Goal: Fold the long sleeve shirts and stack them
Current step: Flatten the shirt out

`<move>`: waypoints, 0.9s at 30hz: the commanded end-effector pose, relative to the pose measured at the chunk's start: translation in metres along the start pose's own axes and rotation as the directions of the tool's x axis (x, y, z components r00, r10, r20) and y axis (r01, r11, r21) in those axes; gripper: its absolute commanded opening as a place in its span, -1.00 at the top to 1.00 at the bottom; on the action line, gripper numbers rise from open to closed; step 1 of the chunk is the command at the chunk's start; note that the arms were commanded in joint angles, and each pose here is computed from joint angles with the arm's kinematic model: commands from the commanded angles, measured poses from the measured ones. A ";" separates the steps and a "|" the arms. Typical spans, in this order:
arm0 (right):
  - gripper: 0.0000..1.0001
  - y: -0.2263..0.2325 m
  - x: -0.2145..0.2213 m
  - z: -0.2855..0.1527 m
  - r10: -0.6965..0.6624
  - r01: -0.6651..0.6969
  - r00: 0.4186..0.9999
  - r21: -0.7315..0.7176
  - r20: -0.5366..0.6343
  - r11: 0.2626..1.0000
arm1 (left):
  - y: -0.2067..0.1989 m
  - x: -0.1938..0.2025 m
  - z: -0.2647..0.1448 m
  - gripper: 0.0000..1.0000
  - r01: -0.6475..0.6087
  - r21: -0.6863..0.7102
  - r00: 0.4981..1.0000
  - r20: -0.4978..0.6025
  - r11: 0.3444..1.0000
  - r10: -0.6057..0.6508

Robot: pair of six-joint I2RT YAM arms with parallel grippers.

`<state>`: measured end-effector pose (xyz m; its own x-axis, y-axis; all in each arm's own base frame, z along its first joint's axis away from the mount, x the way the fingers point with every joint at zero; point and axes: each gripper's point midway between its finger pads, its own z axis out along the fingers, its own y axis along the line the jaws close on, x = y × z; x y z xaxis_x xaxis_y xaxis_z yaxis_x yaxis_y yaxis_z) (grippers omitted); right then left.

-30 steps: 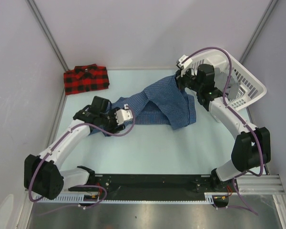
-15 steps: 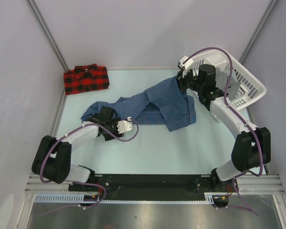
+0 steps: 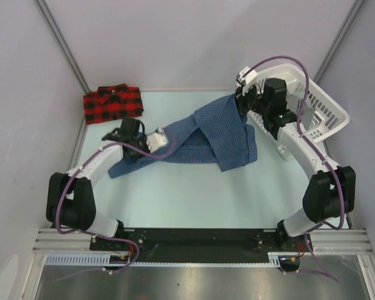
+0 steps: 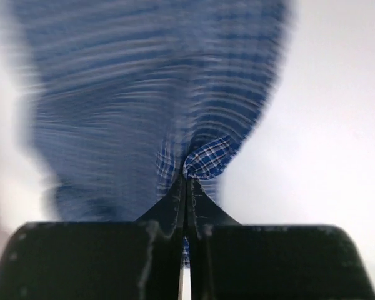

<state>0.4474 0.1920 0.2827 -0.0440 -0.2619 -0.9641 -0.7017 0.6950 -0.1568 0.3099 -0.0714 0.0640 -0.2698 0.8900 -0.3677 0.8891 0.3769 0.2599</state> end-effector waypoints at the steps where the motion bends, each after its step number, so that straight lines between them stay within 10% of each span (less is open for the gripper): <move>1: 1.00 -0.050 -0.082 -0.011 -0.091 0.067 0.982 0.144 0.166 0.987 | 0.089 -0.082 -0.102 1.00 0.217 -0.209 0.942 0.303 0.954 -0.148; 6: 1.00 -0.084 -0.119 -0.015 -0.101 0.051 0.966 0.210 0.238 0.976 | 0.135 -0.101 -0.141 1.00 0.293 -0.235 0.900 0.394 0.927 -0.185; 12: 1.00 -0.076 -0.107 -0.014 -0.085 0.050 0.975 0.169 0.205 0.984 | 0.061 -0.077 -0.105 1.00 0.122 0.042 0.944 0.304 0.992 -0.129; 22: 1.00 -0.002 -0.010 -0.018 -0.028 0.028 1.000 -0.001 -0.012 1.000 | -0.044 -0.001 -0.064 1.00 0.123 0.478 0.981 0.073 0.870 -0.179; 25: 1.00 0.026 0.024 -0.017 -0.007 0.001 0.996 -0.062 -0.094 0.998 | -0.065 0.007 -0.053 0.89 0.175 0.557 0.974 0.022 0.812 -0.225; 27: 1.00 0.042 0.040 -0.018 0.006 -0.018 0.991 -0.093 -0.133 0.996 | -0.066 0.012 -0.041 0.47 0.196 0.542 0.971 0.012 0.818 -0.241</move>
<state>0.4307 0.1872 0.2455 -0.1544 -0.3127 -0.9372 -0.7234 0.6819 -0.1083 0.2500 -0.0683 0.0908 -0.4519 0.7859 -0.4220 0.8906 0.3704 -0.2638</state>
